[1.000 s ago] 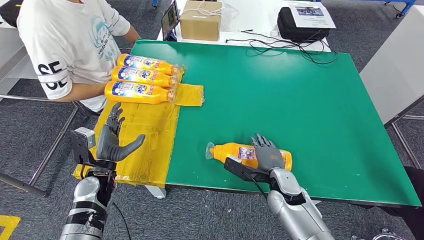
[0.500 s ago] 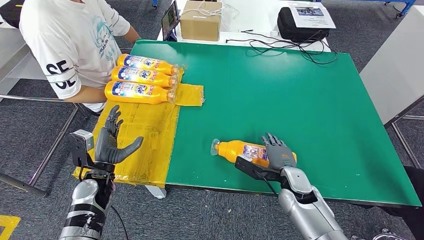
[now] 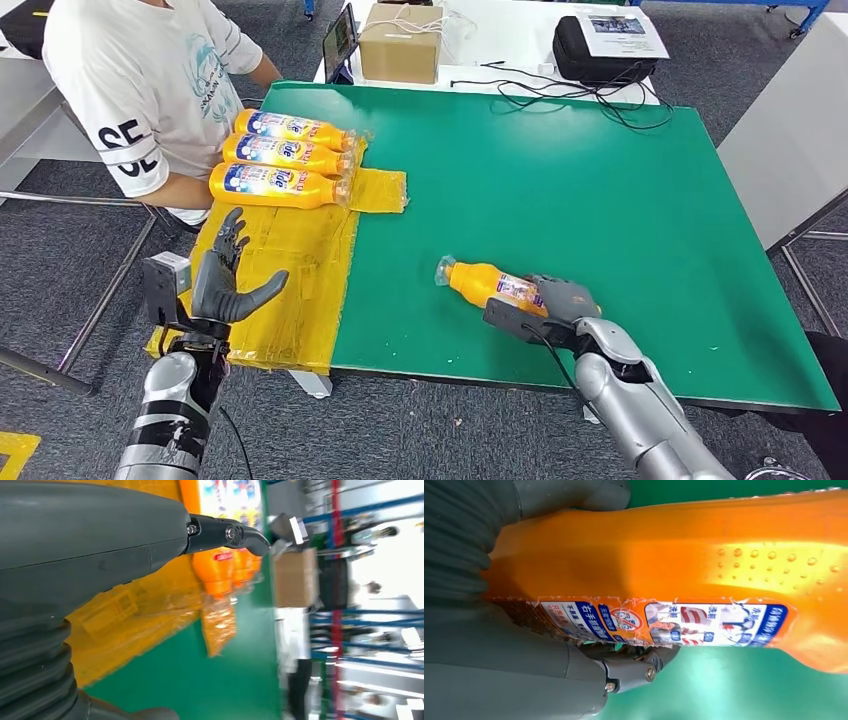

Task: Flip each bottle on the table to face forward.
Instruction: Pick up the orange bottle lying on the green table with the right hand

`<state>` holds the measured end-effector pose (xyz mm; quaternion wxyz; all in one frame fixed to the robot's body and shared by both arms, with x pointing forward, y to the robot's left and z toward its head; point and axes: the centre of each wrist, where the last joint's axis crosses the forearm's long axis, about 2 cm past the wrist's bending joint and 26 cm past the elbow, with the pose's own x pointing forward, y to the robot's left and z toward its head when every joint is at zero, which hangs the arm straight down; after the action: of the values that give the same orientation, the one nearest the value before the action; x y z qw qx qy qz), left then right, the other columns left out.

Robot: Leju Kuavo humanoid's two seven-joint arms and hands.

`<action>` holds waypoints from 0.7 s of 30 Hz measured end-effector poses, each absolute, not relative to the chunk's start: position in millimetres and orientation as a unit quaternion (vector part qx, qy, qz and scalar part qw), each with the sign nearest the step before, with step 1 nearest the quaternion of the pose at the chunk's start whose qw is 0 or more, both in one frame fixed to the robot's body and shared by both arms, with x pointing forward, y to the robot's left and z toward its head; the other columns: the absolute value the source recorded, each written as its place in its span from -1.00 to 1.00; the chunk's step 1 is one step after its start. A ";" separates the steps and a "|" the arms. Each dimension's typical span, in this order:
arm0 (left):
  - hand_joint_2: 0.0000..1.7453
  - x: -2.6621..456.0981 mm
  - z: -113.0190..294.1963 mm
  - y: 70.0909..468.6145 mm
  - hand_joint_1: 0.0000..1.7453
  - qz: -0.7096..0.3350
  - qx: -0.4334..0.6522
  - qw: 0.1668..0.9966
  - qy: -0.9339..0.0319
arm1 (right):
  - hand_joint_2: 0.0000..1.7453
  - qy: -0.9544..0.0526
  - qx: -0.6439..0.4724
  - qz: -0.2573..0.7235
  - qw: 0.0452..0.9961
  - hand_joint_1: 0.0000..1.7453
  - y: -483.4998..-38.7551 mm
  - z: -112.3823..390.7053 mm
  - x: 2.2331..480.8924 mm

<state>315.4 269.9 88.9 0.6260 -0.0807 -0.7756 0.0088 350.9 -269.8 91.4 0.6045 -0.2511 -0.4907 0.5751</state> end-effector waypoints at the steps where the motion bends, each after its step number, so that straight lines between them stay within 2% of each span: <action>1: 1.00 317.6 88.7 269.0 -1.00 -0.002 -0.075 0.633 -0.770 | 1.00 -0.494 -0.245 0.569 0.610 1.00 -268.4 92.1 353.4; 6: 1.00 327.7 86.8 262.5 -1.00 -0.041 -0.061 0.657 -0.751 | 1.00 -0.527 -0.205 0.532 0.630 1.00 -253.0 96.8 363.2; 14: 1.00 334.2 82.1 257.1 -1.00 -0.059 -0.060 0.680 -0.729 | 1.00 -0.585 -0.179 0.474 0.633 1.00 -202.1 103.1 362.1; 21: 1.00 338.9 85.1 242.4 -1.00 -0.127 -0.039 0.679 -0.722 | 1.00 -0.655 -0.163 0.414 0.611 1.00 -160.1 119.4 356.4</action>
<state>338.9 242.4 85.1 0.6790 -0.0393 -0.7220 -0.1275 356.4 -160.1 119.4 0.6111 -0.1630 -0.6548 0.4137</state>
